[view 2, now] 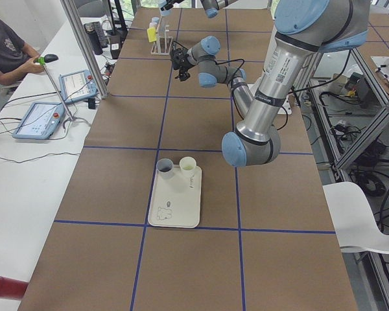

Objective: Transfer IKEA cup to right arm and place on rack

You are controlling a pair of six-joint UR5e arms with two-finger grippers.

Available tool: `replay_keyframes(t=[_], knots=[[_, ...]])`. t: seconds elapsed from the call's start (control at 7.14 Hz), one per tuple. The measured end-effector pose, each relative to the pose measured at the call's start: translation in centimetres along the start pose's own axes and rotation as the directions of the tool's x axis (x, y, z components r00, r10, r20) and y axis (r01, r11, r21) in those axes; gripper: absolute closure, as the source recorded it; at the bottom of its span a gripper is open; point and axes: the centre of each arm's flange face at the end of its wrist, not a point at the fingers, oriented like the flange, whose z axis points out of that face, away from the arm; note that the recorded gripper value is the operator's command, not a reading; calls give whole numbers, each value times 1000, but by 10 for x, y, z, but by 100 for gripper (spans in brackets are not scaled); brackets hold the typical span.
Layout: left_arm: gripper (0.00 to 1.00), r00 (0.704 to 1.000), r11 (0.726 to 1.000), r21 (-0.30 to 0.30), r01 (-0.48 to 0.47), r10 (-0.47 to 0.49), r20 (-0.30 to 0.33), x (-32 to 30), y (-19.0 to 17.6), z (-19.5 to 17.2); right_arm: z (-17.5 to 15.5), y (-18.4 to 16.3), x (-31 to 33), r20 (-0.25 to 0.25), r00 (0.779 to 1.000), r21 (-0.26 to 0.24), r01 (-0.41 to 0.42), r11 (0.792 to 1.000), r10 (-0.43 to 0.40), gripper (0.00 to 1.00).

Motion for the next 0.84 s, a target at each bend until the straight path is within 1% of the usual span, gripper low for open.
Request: replay_keyframes(t=[0.28,0.84], knots=[[0,1000,1000,-2,0,0,2,-3,0,-2,-2,7,3,0,1000,-16,4,1000,-4,100],[0,1000,1000,-3,0,0,0,-3,0,-3,1,21,-5,15,1000,-45,19,999,-18,100]])
